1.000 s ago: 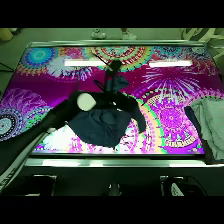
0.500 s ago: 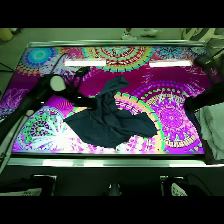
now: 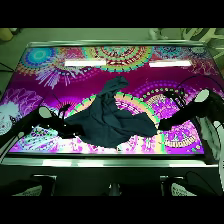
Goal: Fold the shirts.
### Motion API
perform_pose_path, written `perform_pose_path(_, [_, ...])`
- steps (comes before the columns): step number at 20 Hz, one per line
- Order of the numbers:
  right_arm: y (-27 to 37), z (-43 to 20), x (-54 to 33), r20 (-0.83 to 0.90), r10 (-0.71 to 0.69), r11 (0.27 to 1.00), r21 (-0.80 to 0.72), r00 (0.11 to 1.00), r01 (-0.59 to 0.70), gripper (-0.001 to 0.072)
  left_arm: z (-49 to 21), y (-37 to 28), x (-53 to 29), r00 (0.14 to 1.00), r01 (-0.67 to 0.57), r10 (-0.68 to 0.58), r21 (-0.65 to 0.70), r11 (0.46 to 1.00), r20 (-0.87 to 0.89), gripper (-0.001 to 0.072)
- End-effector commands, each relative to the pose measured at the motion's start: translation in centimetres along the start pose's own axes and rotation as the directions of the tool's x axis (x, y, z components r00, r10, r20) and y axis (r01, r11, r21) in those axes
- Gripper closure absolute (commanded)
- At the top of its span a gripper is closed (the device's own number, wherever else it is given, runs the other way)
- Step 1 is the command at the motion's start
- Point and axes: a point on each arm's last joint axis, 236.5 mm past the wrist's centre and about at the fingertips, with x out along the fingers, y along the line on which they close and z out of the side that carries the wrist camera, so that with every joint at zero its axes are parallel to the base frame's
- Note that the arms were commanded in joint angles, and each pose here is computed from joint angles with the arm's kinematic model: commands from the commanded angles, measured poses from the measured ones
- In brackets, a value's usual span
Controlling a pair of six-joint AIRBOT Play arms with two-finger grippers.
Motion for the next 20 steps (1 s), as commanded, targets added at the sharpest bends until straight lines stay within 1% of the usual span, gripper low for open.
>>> perform_pose_path(1, [0.0,-0.2,1.7,0.011,0.019,1.0,0.02,1.0,-0.02,0.0019,0.3,-2.1,2.7,0.997,0.07,-0.069,-0.038,0.997,0.044,-0.0013])
perform_pose_path(4, [-0.4,-0.5,2.9,0.016,0.01,1.0,0.002,1.0,-0.01,0.0019,0.5,-3.5,3.9,0.993,0.109,-0.106,-0.062,0.992,0.048,-0.0011])
perform_pose_path(5, [-0.5,-0.4,3.4,0.032,0.012,1.0,0.005,0.999,-0.012,0.0018,0.5,-3.5,4.2,0.994,0.106,-0.103,-0.059,0.993,0.046,0.0074])
perform_pose_path(6, [-0.2,-0.1,3.9,0.056,0.025,1.0,0.006,0.998,-0.025,0.0018,0.6,-3.6,4.3,0.993,0.104,-0.101,-0.055,0.993,0.053,0.0277])
perform_pose_path(7, [0.2,0.4,4.3,0.085,0.042,0.999,0.007,0.995,-0.043,0.0019,0.9,-3.7,4.2,0.993,0.105,-0.101,-0.054,0.993,0.065,0.0536])
perform_pose_path(8, [0.5,0.8,4.7,0.114,0.056,0.998,0.01,0.992,-0.058,0.0019,1.0,-3.8,4.1,0.992,0.109,-0.105,-0.05,0.993,0.071,0.0683])
perform_pose_path(9, [0.7,1.3,5.0,0.138,0.062,0.998,0.007,0.989,-0.064,0.0021,1.4,-4.2,3.8,0.991,0.112,-0.11,-0.029,0.993,0.081,0.0682])
perform_pose_path(11, [0.9,1.9,6.0,0.143,0.066,0.998,0.006,0.988,-0.067,0.0049,2.3,-5.5,2.6,0.985,0.122,-0.128,0.064,0.991,0.117,0.0683])
perform_pose_path(12, [1.6,2.0,6.7,0.127,0.087,0.996,-0.003,0.988,-0.088,0.0194,2.9,-6.3,1.6,0.979,0.13,-0.143,0.096,0.987,0.145,0.0684])
perform_pose_path(13, [2.3,1.8,7.2,0.102,0.107,0.994,-0.018,0.989,-0.106,0.0488,3.7,-7.4,0.2,0.97,0.138,-0.162,0.136,0.981,0.182,0.0684])
perform_pose_path(14, [3.0,1.9,7.1,0.094,0.12,0.993,-0.034,0.988,-0.117,0.0695,4.5,-8.7,-1.8,0.957,0.132,-0.178,0.203,0.97,0.229,0.0684])
perform_pose_path(15, [3.5,2.7,6.3,0.115,0.137,0.99,-0.048,0.984,-0.132,0.0691,5.3,-10.3,-4.2,0.937,0.112,-0.2,0.295,0.949,0.285,0.0684])
perform_pose_path(16, [3.9,4.3,4.4,0.173,0.138,0.989,-0.078,0.975,-0.126,0.0691,6.0,-12.6,-7.6,0.904,0.086,-0.246,0.417,0.905,0.348,0.0684])
perform_pose_path(17, [3.7,6.6,1.0,0.26,0.102,0.99,-0.117,0.96,-0.073,0.0693,6.4,-15.8,-12.5,0.849,0.027,-0.314,0.559,0.829,0.425,0.0685])
perform_pose_path(18, [3.4,9.6,-4.1,0.383,0.029,0.987,-0.156,0.923,0.034,0.0694,6.4,-19.3,-18.8,0.763,-0.054,-0.391,0.653,0.755,0.515,0.0685])
perform_pose_path(19, [3.3,12.5,-10.5,0.529,-0.057,0.969,-0.174,0.847,0.174,0.0693,5.8,-22.3,-25.6,0.653,-0.136,-0.463,0.694,0.707,0.6,0.0685])
perform_pose_path(20, [4.2,15.0,-19.4,0.698,-0.147,0.924,-0.156,0.701,0.349,0.0693,4.2,-25.2,-33.9,0.498,-0.233,-0.539,0.704,0.671,0.679,0.0685])
